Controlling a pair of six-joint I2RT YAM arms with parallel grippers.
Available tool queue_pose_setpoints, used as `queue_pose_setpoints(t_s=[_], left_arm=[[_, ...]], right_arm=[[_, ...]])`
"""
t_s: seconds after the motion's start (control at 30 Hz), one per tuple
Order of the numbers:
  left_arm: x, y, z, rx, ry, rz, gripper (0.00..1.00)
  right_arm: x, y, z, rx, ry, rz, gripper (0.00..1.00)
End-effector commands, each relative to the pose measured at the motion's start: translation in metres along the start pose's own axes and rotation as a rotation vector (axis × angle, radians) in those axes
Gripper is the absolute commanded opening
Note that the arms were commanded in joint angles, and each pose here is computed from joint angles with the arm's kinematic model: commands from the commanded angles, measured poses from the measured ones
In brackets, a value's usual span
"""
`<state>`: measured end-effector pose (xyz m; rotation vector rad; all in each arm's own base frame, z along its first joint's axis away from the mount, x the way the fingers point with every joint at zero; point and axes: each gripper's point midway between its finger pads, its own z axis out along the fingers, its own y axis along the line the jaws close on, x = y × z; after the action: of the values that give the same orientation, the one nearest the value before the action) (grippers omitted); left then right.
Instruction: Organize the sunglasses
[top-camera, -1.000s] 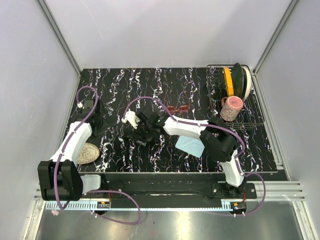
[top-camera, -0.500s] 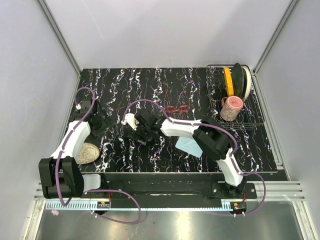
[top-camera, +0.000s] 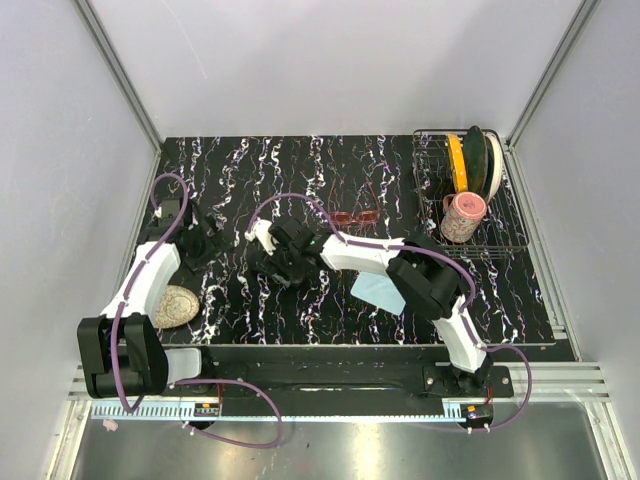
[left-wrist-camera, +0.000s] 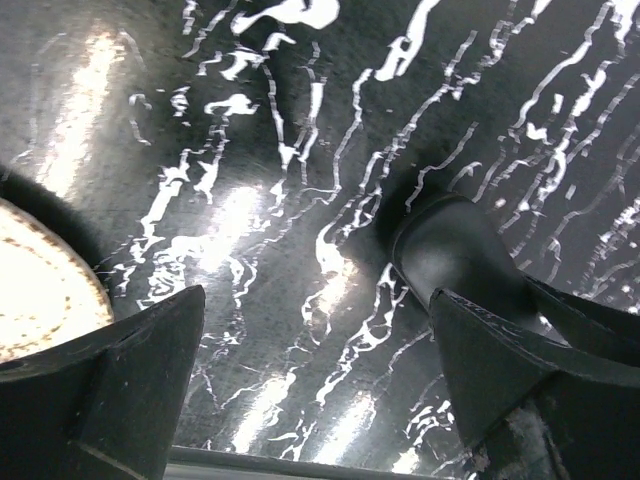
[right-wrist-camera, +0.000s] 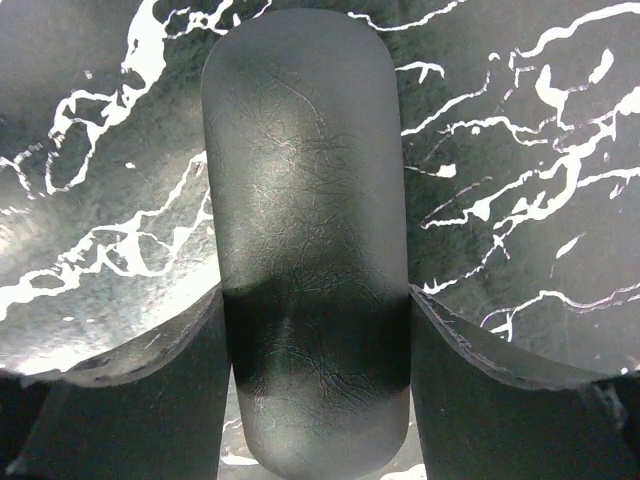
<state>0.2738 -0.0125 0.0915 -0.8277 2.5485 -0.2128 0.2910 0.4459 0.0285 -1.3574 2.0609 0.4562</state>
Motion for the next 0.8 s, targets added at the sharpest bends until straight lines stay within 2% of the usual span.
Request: queue_pose_setpoints(t_s=[0.0, 0.1, 0.13, 0.3, 0.4, 0.43, 0.47, 0.53, 0.57, 0.77], left_arm=[[-0.028, -0.045, -0.024, 0.209, -0.085, 0.005, 0.99], [-0.044, -0.075, -0.051, 0.367, -0.156, 0.012, 0.99], [-0.047, -0.082, -0.059, 0.407, -0.173, 0.020, 0.99], [-0.069, -0.128, -0.120, 0.682, -0.315, 0.123, 0.99], [-0.068, -0.160, -0.163, 0.921, -0.365, 0.195, 0.99], [-0.060, -0.170, -0.178, 1.016, -0.333, 0.193, 0.99], [-0.066, -0.181, -0.195, 1.102, -0.395, 0.223, 0.99], [-0.061, -0.194, -0.216, 1.208, -0.393, 0.217, 0.99], [-0.063, -0.202, -0.232, 1.272, -0.443, 0.247, 0.99], [-0.037, -0.243, -0.294, 1.497, -0.493, 0.394, 0.99]], right_arm=[[-0.069, -0.015, -0.047, -0.023, -0.143, 0.230, 0.31], [-0.094, -0.031, -0.081, -0.118, -0.218, 0.412, 0.28], [-0.106, -0.030, -0.099, -0.168, -0.253, 0.433, 0.24], [-0.129, -0.069, -0.159, -0.209, -0.360, 0.577, 0.22], [-0.148, -0.075, -0.199, -0.256, -0.423, 0.596, 0.20], [-0.159, -0.075, -0.219, -0.264, -0.462, 0.585, 0.20], [-0.163, -0.074, -0.229, -0.274, -0.471, 0.592, 0.19], [-0.176, -0.072, -0.259, -0.300, -0.525, 0.570, 0.19], [-0.181, -0.070, -0.268, -0.311, -0.539, 0.574, 0.18], [-0.208, -0.055, -0.328, -0.408, -0.641, 0.562, 0.11]])
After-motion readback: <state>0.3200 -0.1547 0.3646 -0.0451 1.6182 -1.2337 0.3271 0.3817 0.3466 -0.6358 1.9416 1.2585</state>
